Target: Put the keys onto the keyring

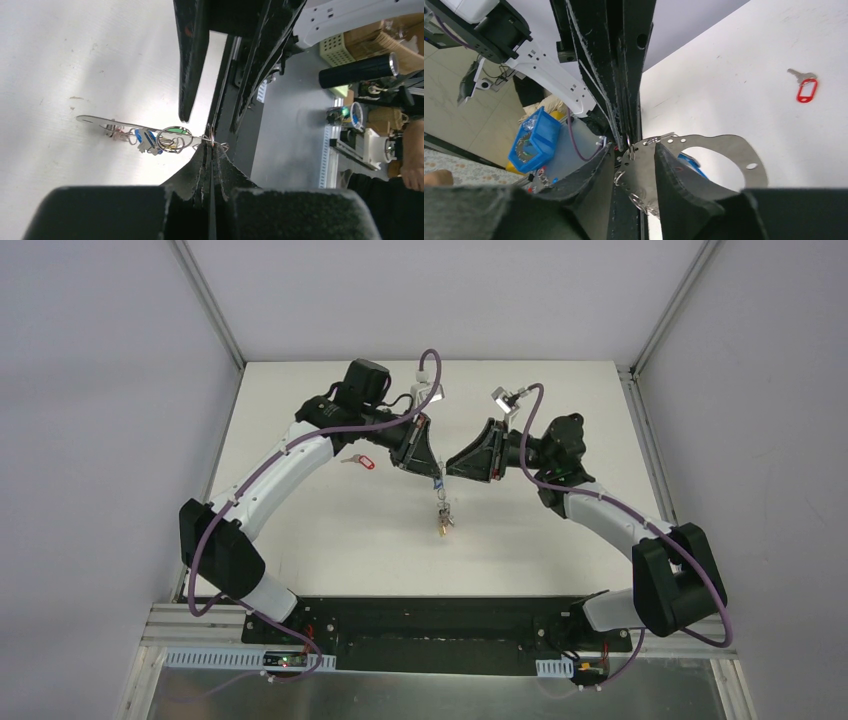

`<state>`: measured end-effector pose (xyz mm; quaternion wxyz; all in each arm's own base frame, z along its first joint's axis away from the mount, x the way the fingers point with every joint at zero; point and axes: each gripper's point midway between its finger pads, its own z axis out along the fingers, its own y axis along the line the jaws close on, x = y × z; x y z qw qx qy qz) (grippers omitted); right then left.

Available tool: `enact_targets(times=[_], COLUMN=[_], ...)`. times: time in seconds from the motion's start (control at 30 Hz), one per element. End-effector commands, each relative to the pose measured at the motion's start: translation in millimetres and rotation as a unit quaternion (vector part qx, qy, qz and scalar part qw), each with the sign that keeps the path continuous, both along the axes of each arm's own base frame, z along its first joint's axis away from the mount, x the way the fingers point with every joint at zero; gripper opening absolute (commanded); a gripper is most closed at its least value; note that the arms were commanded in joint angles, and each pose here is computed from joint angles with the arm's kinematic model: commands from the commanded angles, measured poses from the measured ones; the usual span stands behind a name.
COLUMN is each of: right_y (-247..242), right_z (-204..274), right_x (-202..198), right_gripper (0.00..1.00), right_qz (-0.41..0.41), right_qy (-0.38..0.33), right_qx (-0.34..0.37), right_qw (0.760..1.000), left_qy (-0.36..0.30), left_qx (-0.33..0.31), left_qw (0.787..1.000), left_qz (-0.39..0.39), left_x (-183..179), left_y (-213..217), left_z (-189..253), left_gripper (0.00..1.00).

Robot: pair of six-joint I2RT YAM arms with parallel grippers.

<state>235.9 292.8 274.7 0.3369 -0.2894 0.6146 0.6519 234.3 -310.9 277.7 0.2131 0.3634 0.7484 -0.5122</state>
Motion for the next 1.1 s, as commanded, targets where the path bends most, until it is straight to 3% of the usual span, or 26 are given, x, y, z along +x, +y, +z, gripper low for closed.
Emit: enact_targets(times=[0.0,0.1,0.17,0.2,0.43,0.9,1.07], right_y=[-10,-18,-18,-17,-1,131,179], right_z=[22,28,23,20,-21,-146,-168], right_x=[15,31,46,48,108,164,175], right_gripper=[0.45,0.60,0.65,0.65,0.66,0.61,0.61], right_qz=[-0.035,-0.065,-0.088,-0.089,-0.161,-0.098,-0.096], right_qy=[-0.048,-0.052,-0.056,-0.034,-0.062,0.002,-0.026], right_qx=[0.007,-0.006,-0.039,-0.056,-0.172,-0.323,-0.345], right_qw=[0.998,0.997,0.994,0.994,0.970,0.941,0.933], left_qy=[-0.073,-0.116,-0.134,-0.143,-0.194,-0.218,-0.234], left_qx=[0.006,0.024,0.037,0.042,0.075,0.151,0.156], left_qw=[0.997,0.993,0.990,0.989,0.977,0.957,0.950], left_qz=[-0.016,-0.019,-0.011,-0.004,0.053,0.116,0.139], left_x=[-9,-15,-18,-18,-22,-48,-53], left_y=[17,33,45,51,96,156,164], left_z=[20,21,22,23,32,29,33], left_gripper=[0.00,0.00,0.00,0.00,0.00,0.00,0.00])
